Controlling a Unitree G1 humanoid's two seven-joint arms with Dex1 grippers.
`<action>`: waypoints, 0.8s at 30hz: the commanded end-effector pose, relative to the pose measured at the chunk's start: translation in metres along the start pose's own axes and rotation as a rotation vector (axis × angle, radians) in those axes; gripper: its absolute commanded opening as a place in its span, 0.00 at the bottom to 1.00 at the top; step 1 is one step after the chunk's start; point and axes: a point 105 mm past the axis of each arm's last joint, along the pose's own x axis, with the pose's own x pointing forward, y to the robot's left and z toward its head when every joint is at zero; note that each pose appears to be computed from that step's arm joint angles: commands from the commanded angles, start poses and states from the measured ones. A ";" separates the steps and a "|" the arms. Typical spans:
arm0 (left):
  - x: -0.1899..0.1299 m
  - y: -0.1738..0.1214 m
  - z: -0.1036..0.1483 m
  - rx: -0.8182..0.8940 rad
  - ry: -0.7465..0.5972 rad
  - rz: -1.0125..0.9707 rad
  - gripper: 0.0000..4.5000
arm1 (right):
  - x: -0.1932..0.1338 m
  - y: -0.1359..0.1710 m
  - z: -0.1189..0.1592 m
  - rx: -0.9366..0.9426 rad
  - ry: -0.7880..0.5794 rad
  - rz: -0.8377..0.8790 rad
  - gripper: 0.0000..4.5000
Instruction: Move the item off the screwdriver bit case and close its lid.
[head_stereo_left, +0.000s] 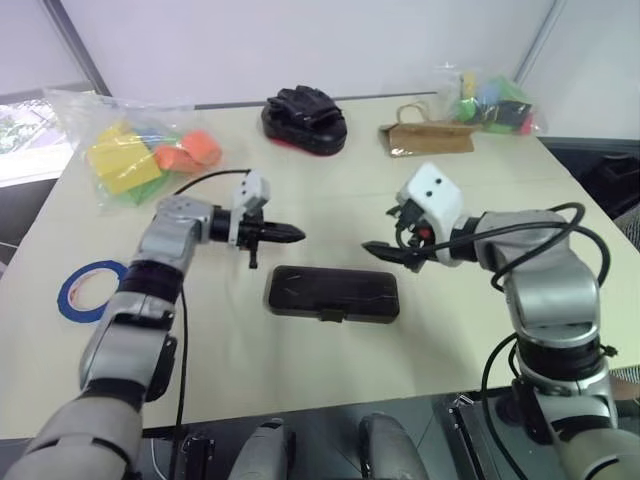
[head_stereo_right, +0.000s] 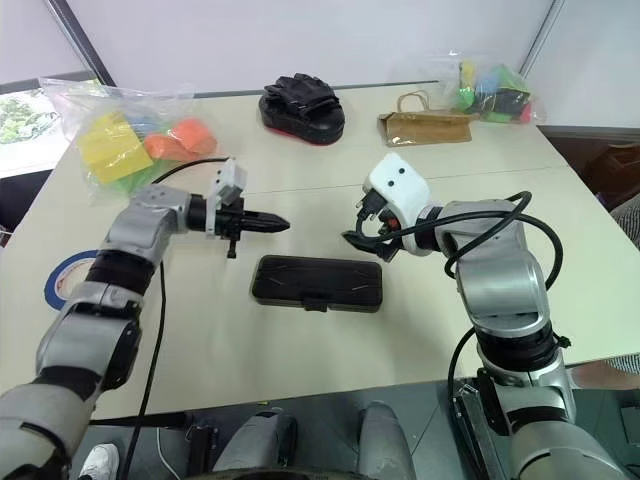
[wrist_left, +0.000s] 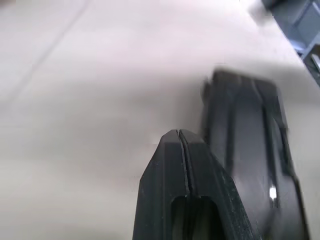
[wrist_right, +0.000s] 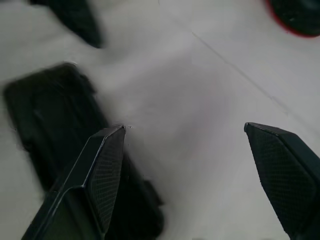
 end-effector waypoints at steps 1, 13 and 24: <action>0.008 0.006 0.006 0.048 0.016 -0.004 0.00 | -0.002 0.026 0.003 0.013 -0.028 0.121 0.70; 0.052 -0.017 -0.005 0.120 0.075 -0.206 0.00 | 0.017 0.078 -0.022 0.116 0.021 0.342 0.00; 0.021 -0.022 0.006 0.106 0.068 -0.267 0.00 | 0.020 0.081 -0.039 0.142 0.068 0.337 0.00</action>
